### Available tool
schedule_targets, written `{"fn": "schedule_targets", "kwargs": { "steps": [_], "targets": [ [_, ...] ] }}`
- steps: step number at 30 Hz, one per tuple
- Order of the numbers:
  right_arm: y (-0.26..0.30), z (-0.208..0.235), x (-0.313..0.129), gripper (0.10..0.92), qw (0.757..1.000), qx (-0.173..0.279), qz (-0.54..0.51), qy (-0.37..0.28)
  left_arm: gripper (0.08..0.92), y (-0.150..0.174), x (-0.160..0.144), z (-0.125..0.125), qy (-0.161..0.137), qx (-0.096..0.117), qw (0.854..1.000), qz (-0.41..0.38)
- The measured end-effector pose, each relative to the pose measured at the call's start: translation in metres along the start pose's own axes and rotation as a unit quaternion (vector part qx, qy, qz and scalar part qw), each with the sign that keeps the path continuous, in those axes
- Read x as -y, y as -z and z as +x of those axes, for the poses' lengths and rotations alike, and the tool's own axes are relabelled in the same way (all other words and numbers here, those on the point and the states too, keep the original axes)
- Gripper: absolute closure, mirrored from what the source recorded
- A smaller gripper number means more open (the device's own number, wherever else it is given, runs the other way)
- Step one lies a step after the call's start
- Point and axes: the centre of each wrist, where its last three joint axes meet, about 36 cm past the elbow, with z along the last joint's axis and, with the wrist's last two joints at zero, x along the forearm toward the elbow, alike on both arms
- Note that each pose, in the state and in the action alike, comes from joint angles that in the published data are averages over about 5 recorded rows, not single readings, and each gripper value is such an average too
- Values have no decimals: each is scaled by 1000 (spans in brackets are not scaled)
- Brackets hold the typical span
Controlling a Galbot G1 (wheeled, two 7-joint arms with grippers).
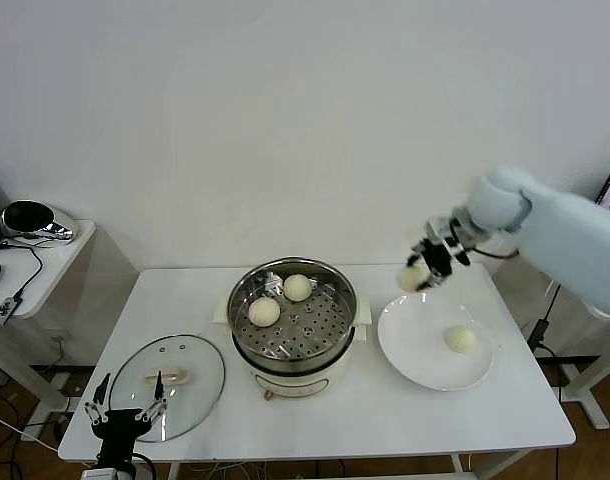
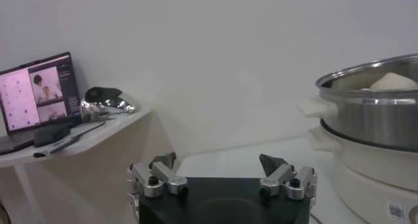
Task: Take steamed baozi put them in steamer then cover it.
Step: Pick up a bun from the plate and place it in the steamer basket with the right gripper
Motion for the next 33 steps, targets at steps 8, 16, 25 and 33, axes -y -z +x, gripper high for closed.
{"fn": "schedule_targets", "kwargs": {
  "steps": [8, 16, 25, 33],
  "targets": [
    [87, -15, 26, 471, 992, 41, 122, 14, 177, 4, -1, 0, 7, 5, 1000, 3],
    [145, -65, 29, 464, 967, 57, 245, 43, 177, 8, -2, 2, 11, 9, 1000, 5],
    [190, -111, 23, 462, 927, 64, 363, 61, 177, 9, -3, 2, 17, 11, 1000, 8],
    [212, -134, 16, 462, 899, 68, 428, 68, 177, 9, -1, 2, 16, 10, 1000, 12]
  ]
}}
